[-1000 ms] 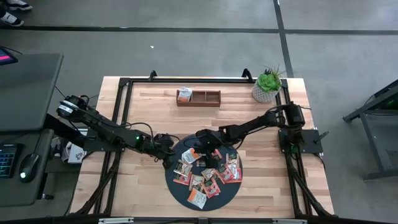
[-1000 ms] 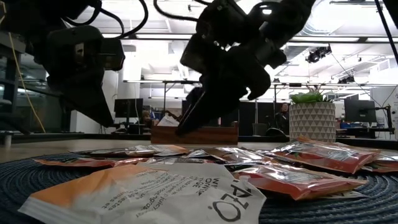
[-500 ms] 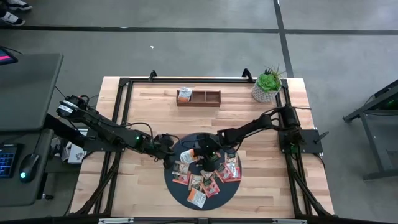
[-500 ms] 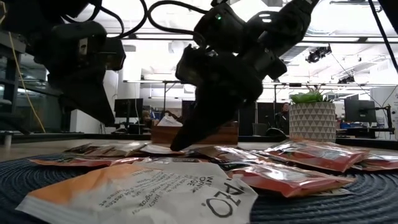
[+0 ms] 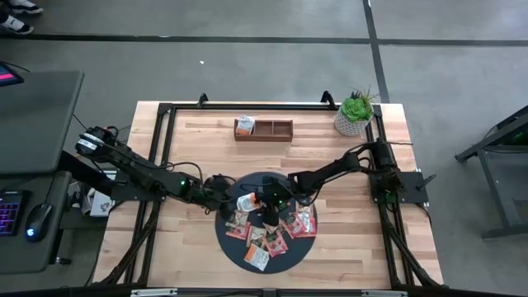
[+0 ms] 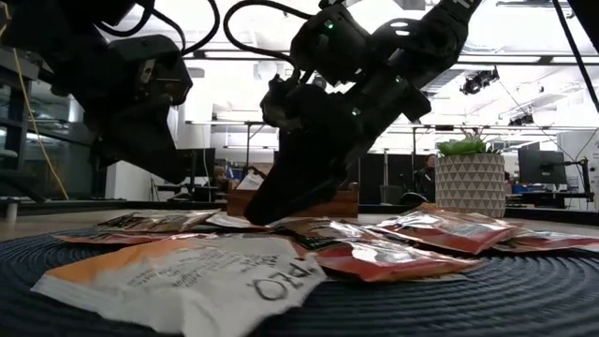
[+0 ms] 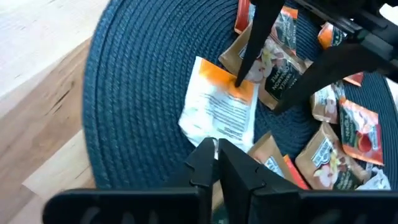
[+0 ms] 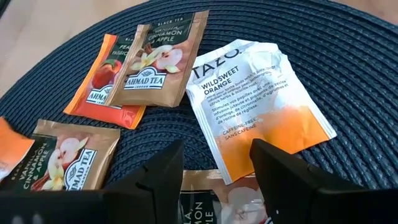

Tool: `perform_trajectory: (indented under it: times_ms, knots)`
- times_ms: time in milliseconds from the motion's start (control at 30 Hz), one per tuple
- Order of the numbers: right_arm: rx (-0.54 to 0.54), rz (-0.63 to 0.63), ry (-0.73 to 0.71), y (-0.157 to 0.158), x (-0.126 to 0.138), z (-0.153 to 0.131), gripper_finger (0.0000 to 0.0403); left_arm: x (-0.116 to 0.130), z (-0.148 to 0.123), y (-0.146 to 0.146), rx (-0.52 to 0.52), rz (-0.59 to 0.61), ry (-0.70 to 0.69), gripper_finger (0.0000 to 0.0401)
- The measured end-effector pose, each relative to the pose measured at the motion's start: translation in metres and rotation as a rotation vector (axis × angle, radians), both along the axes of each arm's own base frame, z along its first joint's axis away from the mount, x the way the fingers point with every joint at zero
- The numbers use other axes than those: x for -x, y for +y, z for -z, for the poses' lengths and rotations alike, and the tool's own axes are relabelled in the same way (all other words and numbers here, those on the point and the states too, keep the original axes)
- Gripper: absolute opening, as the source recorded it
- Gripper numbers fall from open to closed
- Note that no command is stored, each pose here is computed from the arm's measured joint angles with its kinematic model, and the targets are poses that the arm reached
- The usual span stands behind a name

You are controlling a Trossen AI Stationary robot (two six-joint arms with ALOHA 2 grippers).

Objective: Pick & Place Tea
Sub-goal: Put the white tea bag into the left section of the wooden organizer

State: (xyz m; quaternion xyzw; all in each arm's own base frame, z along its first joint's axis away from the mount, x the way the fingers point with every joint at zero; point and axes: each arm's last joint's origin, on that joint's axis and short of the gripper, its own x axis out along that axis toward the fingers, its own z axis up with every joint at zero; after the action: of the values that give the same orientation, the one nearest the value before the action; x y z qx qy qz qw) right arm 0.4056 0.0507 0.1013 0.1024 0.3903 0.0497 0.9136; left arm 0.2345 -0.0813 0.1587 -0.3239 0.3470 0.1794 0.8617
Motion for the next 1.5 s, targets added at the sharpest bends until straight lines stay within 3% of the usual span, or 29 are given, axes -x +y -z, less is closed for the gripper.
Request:
perform_trajectory:
  times_ms: [133,433,600,900,1500]
  knots:
    - [0.01,0.024,-0.006,-0.001,0.0,0.0,0.0188,-0.002,0.009,0.0,0.015,-0.081,0.023,0.007]
    - [0.016,0.034,-0.015,-0.001,-0.001,0.0,0.0188,-0.007,0.027,0.006,0.19,-0.273,0.08,0.0151]
    - [0.019,0.036,-0.016,-0.001,-0.001,0.0,0.0188,-0.015,0.027,0.017,0.27,-0.279,0.072,0.0156]
    - [0.024,0.04,-0.02,-0.002,-0.001,0.0,0.0188,-0.025,0.022,0.034,0.298,-0.243,0.018,0.0156]
    - [0.037,0.055,-0.027,-0.007,-0.002,0.0,0.0188,-0.023,0.024,0.033,0.281,-0.151,0.064,0.0156]
